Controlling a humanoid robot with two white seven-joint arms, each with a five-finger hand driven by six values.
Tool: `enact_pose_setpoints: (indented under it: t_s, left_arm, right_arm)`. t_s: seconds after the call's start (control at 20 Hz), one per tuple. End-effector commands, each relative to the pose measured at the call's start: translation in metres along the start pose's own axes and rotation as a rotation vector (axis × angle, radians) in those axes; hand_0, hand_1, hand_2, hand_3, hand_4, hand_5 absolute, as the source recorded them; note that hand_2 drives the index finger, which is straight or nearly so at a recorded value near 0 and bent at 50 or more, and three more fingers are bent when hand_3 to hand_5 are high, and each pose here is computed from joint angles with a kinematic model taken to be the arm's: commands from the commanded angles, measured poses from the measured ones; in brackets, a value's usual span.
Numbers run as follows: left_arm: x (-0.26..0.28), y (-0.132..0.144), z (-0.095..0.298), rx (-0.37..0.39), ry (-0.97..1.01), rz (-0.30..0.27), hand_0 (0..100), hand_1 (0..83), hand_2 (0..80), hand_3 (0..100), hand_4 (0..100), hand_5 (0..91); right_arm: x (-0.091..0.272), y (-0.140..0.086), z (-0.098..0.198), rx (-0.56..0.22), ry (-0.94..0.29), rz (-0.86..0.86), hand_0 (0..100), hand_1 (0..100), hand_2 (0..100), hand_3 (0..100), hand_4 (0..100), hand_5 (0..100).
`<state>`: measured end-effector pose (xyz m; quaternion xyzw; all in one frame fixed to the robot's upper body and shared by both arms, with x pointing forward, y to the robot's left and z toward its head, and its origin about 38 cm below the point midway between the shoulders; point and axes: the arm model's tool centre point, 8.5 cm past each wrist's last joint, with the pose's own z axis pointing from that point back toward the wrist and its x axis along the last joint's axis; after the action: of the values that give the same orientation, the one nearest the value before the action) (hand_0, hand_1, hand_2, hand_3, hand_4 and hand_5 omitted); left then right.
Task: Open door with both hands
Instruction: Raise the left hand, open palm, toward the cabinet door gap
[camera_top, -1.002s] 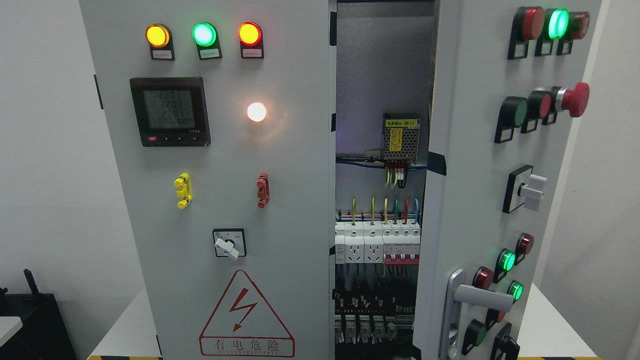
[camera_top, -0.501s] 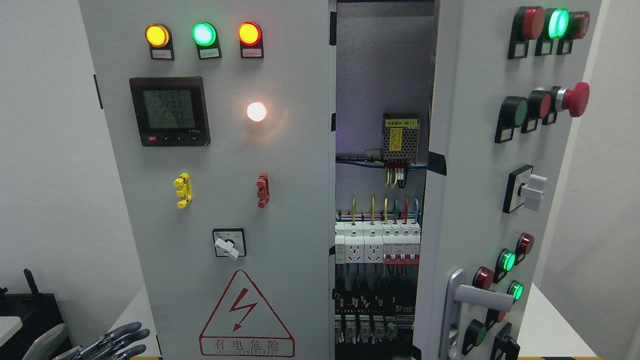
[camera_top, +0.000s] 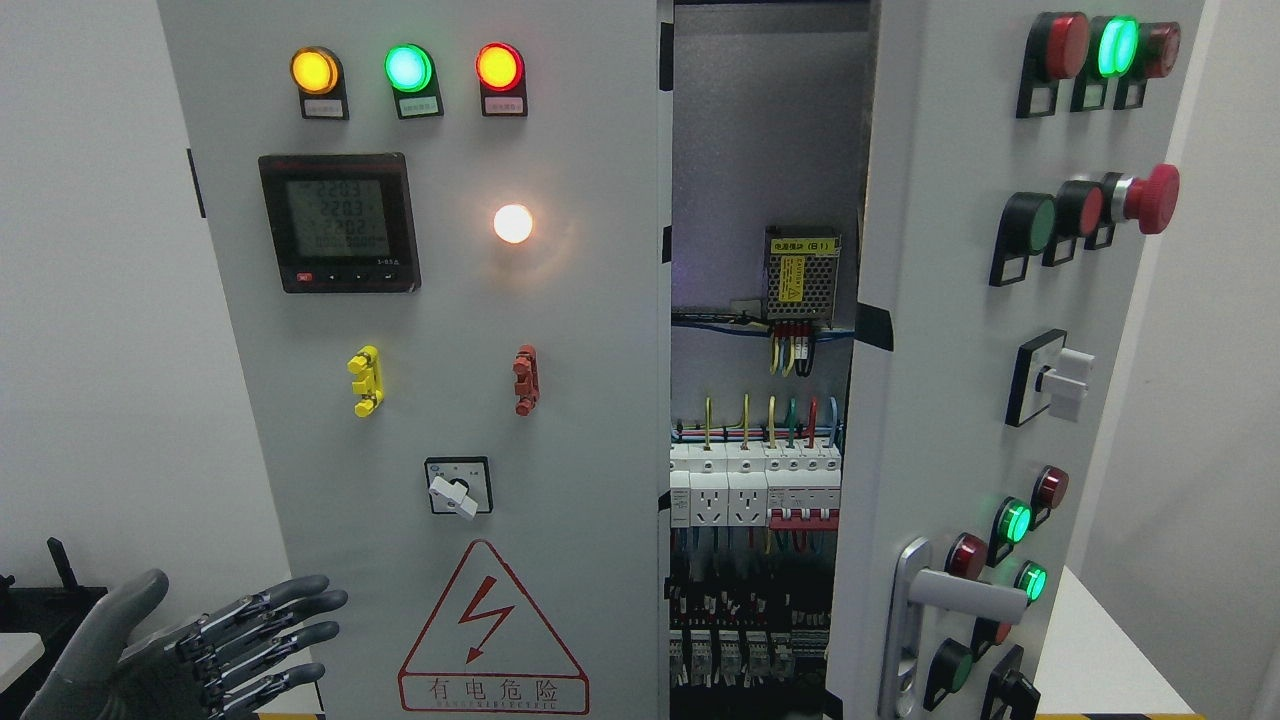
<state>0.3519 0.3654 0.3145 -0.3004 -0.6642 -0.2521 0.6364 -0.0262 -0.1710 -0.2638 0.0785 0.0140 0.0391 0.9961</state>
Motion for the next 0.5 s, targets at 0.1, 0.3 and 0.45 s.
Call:
enact_pose_setpoints:
  t_s: [0.1, 0.3, 0.45]
  left_arm:
    - [0.007, -0.019, -0.019, -0.126, -0.016, 0.057, 0, 0.0, 0.0, 0, 4, 0.0]
    - [0.035, -0.021, -0.031, -0.162, -0.073, 0.066, 0, 0.0, 0.0, 0, 4, 0.0]
    - [0.051, -0.026, -0.044, -0.2, -0.097, 0.045, 0, 0.0, 0.0, 0, 4, 0.0]
  right_arm:
    - [0.0, 0.0, 0.0, 0.0, 0.0, 0.0, 0, 0, 0, 0, 0, 0]
    - [0.0, 0.0, 0.0, -0.002, 0.0, 0.0, 0, 0, 0, 0, 0, 0]
    - [0.0, 0.0, 0.0, 0.0, 0.0, 0.0, 0, 0, 0, 0, 0, 0]
